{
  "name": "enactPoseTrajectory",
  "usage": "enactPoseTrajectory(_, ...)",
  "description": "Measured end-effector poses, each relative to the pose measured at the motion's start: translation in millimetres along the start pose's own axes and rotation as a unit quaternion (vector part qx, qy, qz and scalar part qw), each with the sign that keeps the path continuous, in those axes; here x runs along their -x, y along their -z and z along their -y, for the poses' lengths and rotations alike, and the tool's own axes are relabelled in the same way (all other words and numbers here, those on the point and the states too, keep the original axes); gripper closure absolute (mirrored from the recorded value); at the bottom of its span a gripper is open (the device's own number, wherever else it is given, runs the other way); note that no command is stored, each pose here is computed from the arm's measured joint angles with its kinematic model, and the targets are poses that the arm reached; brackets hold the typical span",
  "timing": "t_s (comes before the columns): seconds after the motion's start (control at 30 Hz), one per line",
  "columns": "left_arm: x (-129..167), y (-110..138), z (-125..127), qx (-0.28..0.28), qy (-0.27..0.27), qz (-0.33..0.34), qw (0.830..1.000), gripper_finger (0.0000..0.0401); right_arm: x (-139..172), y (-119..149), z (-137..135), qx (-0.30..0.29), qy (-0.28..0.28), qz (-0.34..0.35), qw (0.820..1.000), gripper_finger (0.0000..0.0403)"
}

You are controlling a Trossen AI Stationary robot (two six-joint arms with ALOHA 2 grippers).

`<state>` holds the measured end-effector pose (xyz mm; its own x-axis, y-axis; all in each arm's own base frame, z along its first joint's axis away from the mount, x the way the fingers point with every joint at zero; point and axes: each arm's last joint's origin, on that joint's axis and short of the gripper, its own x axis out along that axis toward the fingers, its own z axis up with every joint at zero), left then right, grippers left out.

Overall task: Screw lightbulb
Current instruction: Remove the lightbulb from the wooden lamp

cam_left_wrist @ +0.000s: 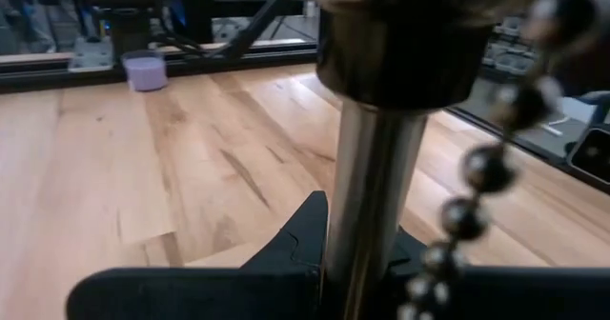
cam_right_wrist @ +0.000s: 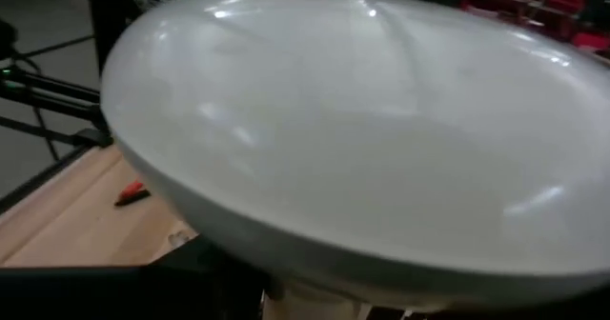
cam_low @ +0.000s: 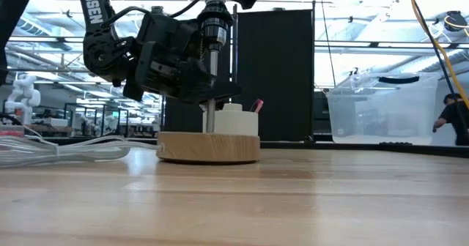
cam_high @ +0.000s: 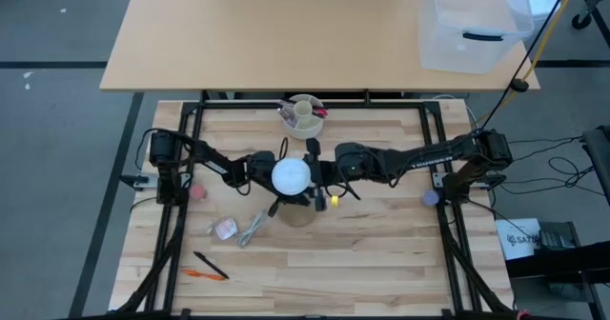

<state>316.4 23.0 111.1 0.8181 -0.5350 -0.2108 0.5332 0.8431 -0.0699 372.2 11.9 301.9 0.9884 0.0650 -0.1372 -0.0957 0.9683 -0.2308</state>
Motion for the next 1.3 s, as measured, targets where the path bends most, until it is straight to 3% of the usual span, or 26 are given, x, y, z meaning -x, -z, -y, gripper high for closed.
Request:
enactPoseTrajectory(0.7,-2.9,-0.2,10.4,-0.017,0.100,0.008,0.995,0.0379,3.2,7.0,23.7,0.030,-0.149,0.043,0.988,0.0216)
enactPoseTrajectory(0.97,-3.5,0.2,8.2,-0.031,0.047,0.003,0.998,0.0379,2.8,6.6,20.9,0.025,-0.147,0.040,0.988,0.0203)
enactPoseTrajectory(1.3,-3.7,1.6,5.0,-0.025,-0.019,-0.011,0.999,0.0379,1.3,1.5,10.4,-0.004,-0.108,0.031,0.994,0.0141)
